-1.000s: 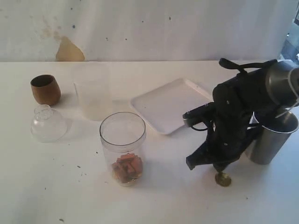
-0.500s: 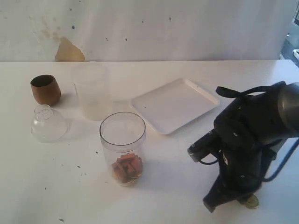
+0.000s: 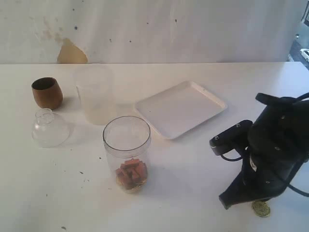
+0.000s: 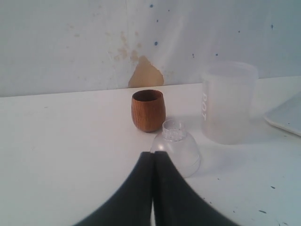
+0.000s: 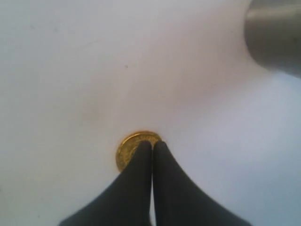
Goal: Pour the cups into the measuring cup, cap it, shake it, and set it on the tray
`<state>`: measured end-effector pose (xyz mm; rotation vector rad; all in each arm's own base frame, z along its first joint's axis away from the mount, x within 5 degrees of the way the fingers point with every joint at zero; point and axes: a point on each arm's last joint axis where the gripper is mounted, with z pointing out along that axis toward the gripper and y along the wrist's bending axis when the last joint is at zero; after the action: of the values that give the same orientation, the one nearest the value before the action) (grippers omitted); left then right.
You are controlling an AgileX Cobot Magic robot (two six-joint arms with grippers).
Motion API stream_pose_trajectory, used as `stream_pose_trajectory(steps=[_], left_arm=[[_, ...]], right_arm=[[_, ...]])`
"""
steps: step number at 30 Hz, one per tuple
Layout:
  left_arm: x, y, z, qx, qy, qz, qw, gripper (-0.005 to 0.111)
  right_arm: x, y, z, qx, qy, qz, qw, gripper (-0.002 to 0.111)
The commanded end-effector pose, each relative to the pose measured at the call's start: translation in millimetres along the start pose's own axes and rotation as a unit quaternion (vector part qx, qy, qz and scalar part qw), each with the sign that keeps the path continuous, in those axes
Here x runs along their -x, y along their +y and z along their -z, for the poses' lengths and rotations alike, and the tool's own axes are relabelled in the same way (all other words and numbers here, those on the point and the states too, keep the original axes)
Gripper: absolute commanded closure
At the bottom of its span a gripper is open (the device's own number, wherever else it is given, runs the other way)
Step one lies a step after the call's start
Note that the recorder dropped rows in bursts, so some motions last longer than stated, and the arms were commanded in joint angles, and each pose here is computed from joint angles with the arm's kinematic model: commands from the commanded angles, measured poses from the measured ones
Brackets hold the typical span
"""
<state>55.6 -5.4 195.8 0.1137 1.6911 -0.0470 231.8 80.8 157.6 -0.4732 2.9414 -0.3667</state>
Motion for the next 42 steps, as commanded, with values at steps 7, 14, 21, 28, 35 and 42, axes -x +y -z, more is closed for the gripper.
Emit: stream_pose_trajectory(steps=[7,14,21,28,35,42], left_arm=[[-1.1,-0.5,-0.1,-0.004,-0.004,0.005,1.000,0.107],[-1.1,-0.5,-0.1,-0.004,-0.004,0.005,1.000,0.107],[-1.1,-0.5,-0.1,-0.004,-0.004,0.005,1.000,0.107],[-1.1,-0.5,-0.1,-0.004,-0.004,0.005,1.000,0.107],[-1.1,-0.5,-0.1,-0.004,-0.004,0.005,1.000,0.107],[-1.1,-0.5,-0.1,-0.004,-0.004,0.005,1.000,0.107]], right_arm=[[2.5,0.6,-48.9,-0.072,0.056,-0.005,0.996,0.108],[-2.0,14.9,-48.0,0.008,0.079,0.019,0.997,0.108],[-23.9,42.8,-45.4,0.034,0.085,0.072,0.993,0.108],[-38.7,70.7,-36.3,0.038,0.084,0.138,0.986,0.108],[-19.5,69.7,-20.9,0.052,-0.042,0.105,0.992,0.108],[0.9,72.9,-14.8,0.097,-0.129,0.068,0.985,0.108]])
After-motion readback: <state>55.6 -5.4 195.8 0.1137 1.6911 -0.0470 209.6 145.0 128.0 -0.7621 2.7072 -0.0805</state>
